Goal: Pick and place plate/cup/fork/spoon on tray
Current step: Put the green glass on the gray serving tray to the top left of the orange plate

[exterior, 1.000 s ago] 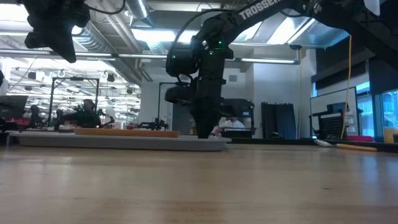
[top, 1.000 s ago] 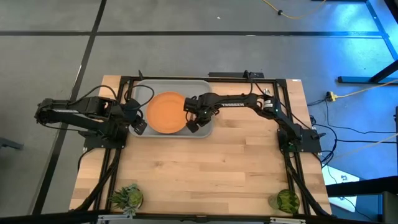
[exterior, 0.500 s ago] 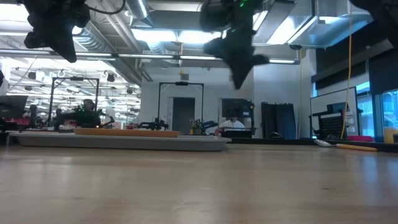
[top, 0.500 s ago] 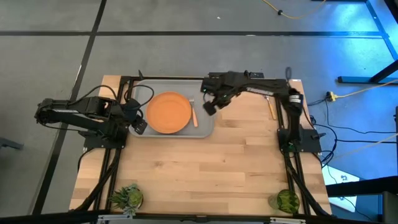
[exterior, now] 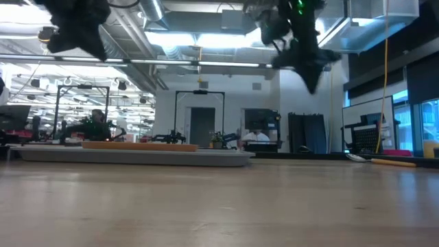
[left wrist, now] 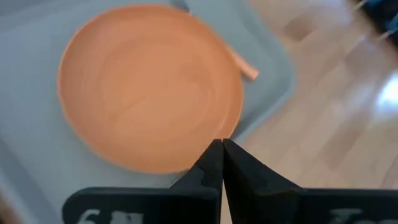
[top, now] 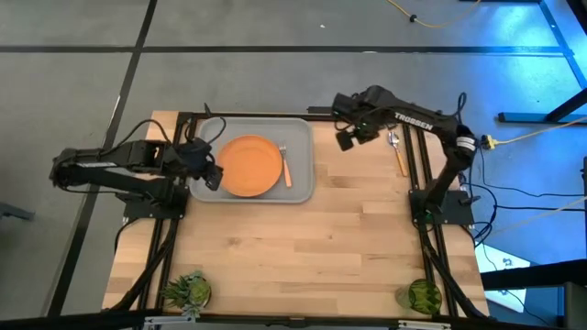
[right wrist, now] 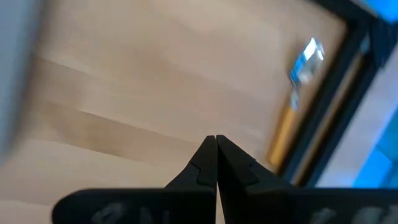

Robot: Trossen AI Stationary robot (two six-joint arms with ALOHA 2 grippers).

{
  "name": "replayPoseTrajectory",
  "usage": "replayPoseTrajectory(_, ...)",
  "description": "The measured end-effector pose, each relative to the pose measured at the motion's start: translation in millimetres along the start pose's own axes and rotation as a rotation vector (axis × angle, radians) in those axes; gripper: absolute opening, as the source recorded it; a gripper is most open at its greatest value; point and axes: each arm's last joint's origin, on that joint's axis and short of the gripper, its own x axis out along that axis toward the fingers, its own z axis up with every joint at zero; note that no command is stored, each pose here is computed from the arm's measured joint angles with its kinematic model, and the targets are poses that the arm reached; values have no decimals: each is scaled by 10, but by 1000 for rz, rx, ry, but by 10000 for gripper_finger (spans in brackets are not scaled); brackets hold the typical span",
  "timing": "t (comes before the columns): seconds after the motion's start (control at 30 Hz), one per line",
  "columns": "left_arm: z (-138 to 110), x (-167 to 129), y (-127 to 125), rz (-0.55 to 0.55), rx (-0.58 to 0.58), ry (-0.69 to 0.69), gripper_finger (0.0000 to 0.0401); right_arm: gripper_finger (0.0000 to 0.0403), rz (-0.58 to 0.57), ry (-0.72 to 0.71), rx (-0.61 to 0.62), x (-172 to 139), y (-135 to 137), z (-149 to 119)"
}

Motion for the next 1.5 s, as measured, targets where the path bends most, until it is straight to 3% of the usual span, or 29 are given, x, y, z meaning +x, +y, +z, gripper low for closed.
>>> replayPoseTrajectory(0.17, 99, 14, -10, -37, -4, -58, 0, 0, -40, 95, 101, 391, -315, -107)
replayPoseTrajectory(0.37, 178, 33, 8, -46, -36, -91, 0, 2, -65, 144, 318, 713, -628, -262)
replayPoseTrajectory(0.57, 218, 57, 40, -22, -62, -102, 0, 28, -142, 186, 376, 928, -809, -382)
replayPoseTrajectory(0.93, 251, 101, 65, -10, -84, -83, 0, 34, -64, 0, 463, 1124, -811, -219)
replayPoseTrajectory(1.03, 253, 100, 67, -12, -85, -83, 0, 34, -8, 12, 459, 1148, -770, -221)
replayPoseTrajectory(1.2, 253, 100, 67, -12, -85, -83, 0, 34, -10, 22, 435, 1168, -746, -252)
replayPoseTrajectory(1.37, 253, 100, 66, -11, -53, -84, 0, 26, 8, 35, 336, 1170, -742, -256)
replayPoseTrajectory(1.5, 253, 100, 66, -10, -34, -84, 0, 6, 102, 92, 221, 1164, -701, -276)
